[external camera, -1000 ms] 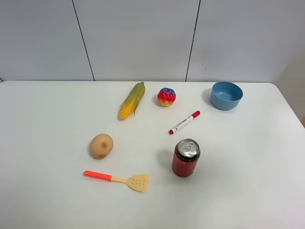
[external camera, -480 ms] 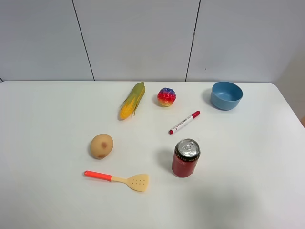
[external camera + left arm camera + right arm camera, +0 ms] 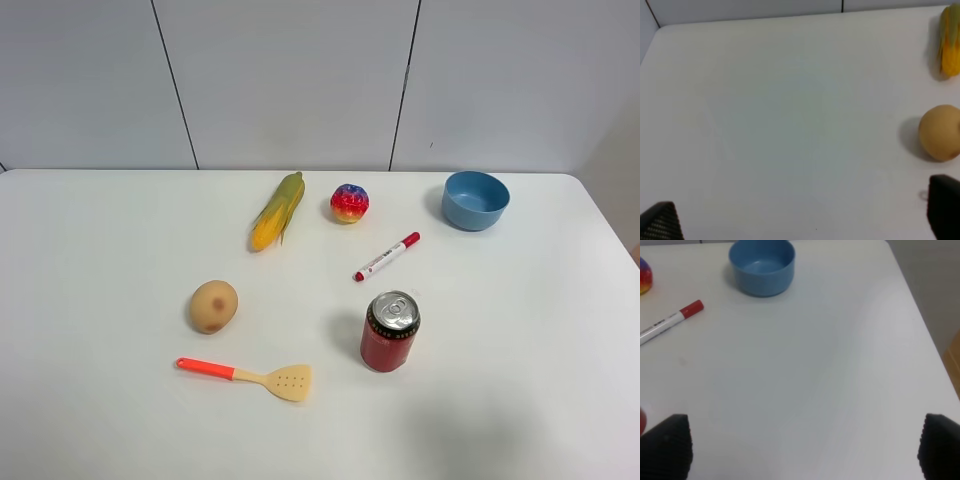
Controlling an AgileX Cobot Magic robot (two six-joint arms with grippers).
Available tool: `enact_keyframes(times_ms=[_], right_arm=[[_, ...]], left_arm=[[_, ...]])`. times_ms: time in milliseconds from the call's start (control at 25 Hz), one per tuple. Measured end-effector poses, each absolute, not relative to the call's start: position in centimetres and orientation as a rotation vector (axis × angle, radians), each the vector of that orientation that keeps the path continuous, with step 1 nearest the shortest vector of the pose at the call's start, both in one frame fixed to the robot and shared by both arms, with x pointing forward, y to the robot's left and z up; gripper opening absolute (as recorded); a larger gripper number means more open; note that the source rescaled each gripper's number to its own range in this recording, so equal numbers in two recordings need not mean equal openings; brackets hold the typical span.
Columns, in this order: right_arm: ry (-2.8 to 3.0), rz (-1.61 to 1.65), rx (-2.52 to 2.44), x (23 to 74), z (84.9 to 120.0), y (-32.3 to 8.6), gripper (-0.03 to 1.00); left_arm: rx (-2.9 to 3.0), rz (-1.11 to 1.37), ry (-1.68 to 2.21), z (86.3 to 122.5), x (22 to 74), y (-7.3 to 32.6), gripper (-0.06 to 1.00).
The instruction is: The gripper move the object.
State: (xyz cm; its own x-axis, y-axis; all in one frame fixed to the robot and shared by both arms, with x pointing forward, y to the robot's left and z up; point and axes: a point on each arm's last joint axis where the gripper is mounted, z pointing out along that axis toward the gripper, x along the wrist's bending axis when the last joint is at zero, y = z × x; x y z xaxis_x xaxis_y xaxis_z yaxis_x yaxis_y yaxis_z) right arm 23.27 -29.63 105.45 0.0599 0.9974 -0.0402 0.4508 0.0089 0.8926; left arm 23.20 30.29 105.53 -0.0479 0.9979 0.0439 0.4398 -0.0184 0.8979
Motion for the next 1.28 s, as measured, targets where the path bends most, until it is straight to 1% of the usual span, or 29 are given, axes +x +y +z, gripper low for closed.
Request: enact_keyframes(times_ms=[1280], right_arm=[[1.467, 0.895, 1.594, 23.24, 105.41, -30.02, 0.78]], left_arm=[[1.536, 1.026, 1.567, 105.53, 23.20, 30.29, 1.00]])
